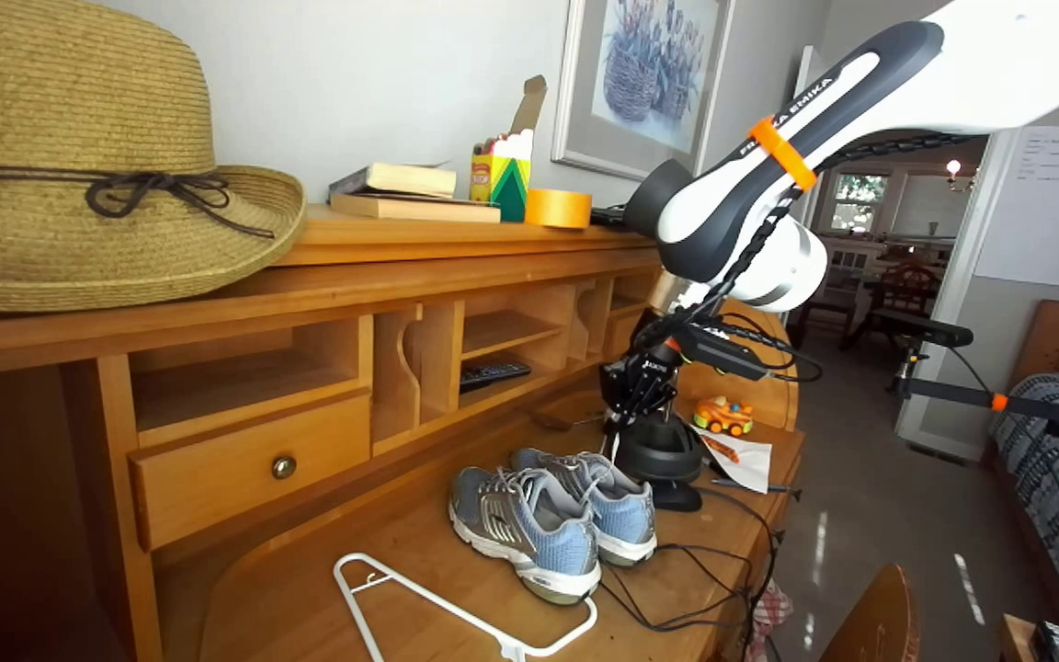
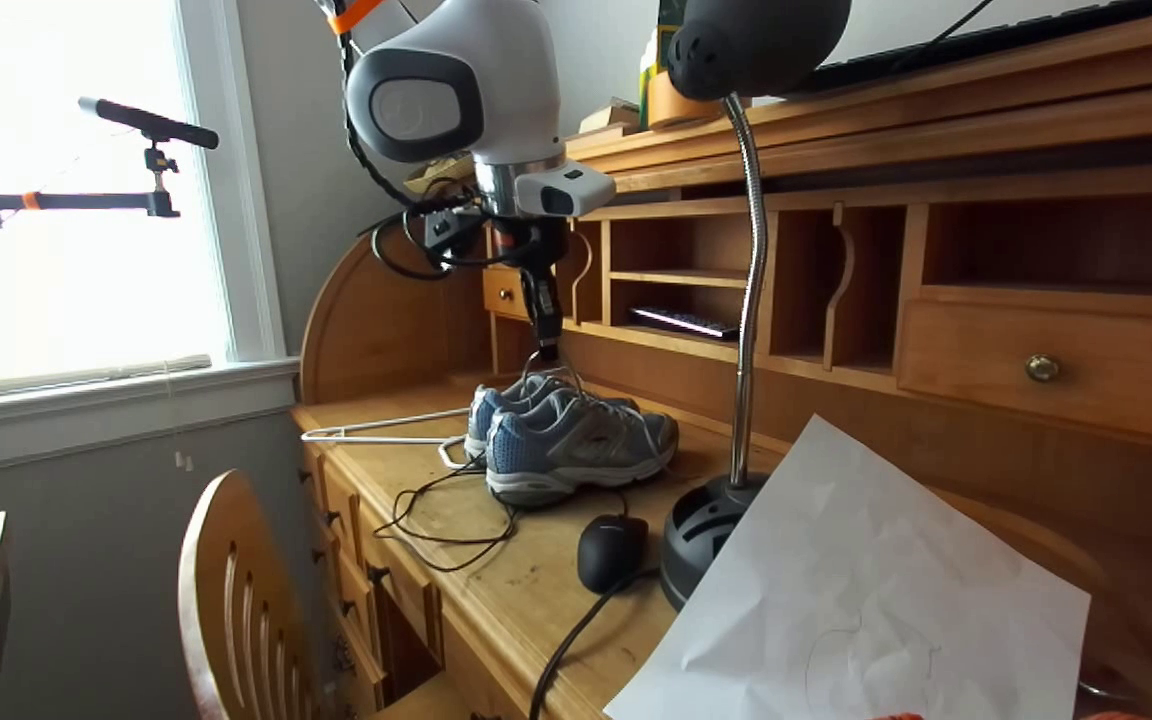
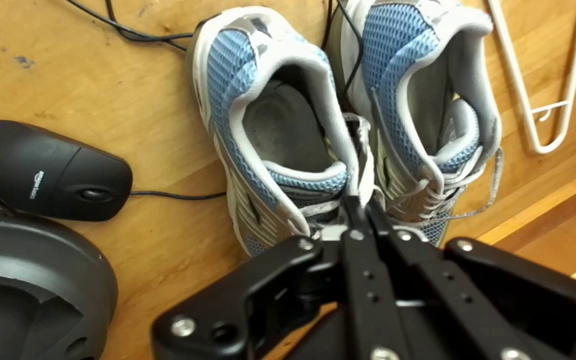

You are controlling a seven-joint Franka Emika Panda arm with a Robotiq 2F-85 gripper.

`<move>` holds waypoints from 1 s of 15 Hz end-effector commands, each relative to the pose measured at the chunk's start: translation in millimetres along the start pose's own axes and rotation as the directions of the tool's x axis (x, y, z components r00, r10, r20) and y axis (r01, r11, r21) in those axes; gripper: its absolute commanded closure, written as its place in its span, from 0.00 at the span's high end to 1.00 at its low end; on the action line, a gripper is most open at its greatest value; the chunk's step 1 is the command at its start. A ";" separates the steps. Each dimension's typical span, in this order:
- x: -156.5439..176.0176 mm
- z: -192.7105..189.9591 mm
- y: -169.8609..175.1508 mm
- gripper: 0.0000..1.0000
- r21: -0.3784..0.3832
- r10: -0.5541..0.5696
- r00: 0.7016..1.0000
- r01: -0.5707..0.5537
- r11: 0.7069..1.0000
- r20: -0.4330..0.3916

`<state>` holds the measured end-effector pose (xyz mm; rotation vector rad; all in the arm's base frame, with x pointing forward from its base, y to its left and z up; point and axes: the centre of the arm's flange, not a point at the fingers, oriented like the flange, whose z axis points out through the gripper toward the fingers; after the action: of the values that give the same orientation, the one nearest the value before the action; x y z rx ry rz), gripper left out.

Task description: Move the shoes to the left

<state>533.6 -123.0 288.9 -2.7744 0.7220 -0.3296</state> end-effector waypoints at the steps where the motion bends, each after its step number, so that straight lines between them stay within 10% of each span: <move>1: -4.5 -5.0 10.6 0.01 -0.037 0.030 1.000 -0.030 0.999 0.002; 5: -7.3 -3.0 14.6 0.30 -0.071 0.035 0.999 -0.034 0.997 0.025; 15: -23.0 25.4 7.2 0.16 -0.103 -0.018 0.995 0.027 0.994 0.095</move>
<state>520.5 -119.4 265.4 -2.8555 0.7159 -0.2185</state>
